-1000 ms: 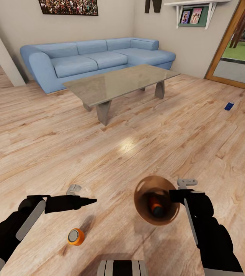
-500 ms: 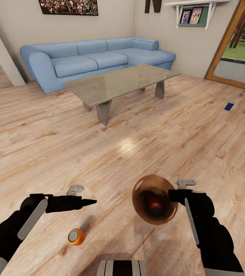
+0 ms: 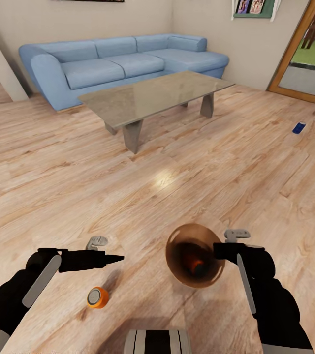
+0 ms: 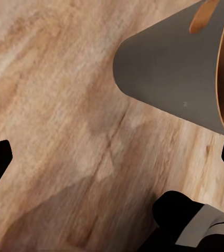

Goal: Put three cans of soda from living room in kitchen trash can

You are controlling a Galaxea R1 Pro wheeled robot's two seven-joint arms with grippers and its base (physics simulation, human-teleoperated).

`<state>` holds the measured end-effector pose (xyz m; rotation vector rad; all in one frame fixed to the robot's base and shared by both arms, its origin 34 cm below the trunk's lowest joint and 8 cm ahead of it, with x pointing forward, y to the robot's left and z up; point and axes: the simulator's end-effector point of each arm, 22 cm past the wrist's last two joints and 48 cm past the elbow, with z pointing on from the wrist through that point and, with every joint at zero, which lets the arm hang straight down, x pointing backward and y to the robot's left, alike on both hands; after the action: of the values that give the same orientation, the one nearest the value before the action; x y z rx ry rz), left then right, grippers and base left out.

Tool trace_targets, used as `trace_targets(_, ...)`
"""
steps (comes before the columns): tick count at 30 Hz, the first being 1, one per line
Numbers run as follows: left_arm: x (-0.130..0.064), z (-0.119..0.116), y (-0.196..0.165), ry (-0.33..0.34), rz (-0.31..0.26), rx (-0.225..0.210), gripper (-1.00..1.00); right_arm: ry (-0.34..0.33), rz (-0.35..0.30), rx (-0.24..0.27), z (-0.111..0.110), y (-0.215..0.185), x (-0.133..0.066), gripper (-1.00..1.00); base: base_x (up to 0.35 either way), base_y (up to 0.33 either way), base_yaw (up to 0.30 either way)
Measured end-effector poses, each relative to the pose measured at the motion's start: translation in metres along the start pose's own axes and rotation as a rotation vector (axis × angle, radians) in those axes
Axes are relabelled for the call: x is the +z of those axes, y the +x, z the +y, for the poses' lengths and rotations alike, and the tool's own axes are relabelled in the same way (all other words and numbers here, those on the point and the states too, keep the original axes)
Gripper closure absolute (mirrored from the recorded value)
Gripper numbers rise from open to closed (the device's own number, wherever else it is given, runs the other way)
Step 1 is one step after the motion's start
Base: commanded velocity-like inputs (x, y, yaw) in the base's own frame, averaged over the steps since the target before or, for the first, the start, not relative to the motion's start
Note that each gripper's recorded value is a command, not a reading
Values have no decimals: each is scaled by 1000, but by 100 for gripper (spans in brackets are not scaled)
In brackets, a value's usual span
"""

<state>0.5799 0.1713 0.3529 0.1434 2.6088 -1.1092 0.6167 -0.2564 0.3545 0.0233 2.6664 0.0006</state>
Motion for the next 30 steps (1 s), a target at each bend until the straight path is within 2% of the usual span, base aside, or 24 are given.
trace_targets(6, 4, 5, 4, 1, 11, -9, -100, 20, 16, -11, -5, 6, 7, 100, 0, 0, 0)
trace_targets(11, 1, -6, -4, 13, -2, 25, -100, 11, 16, -7, -3, 6, 7, 100, 0, 0, 0)
trace_targets(17, 2, -6, -3, 7, -2, 39, -100, 15, 15, -7, -4, 6, 7, 100, 0, 0, 0)
trace_targets(25, 3, -1, -1, -6, 3, 32, -100, 13, 15, -6, -4, 6, 7, 100, 0, 0, 0)
trace_targets(28, 5, 5, 4, -14, 11, 16, -100, 13, 15, -7, -4, 6, 7, 100, 0, 0, 0)
trace_targets(30, 6, 8, 2, -24, -4, 24, -100, 14, 15, -8, -4, 6, 7, 100, 0, 0, 0)
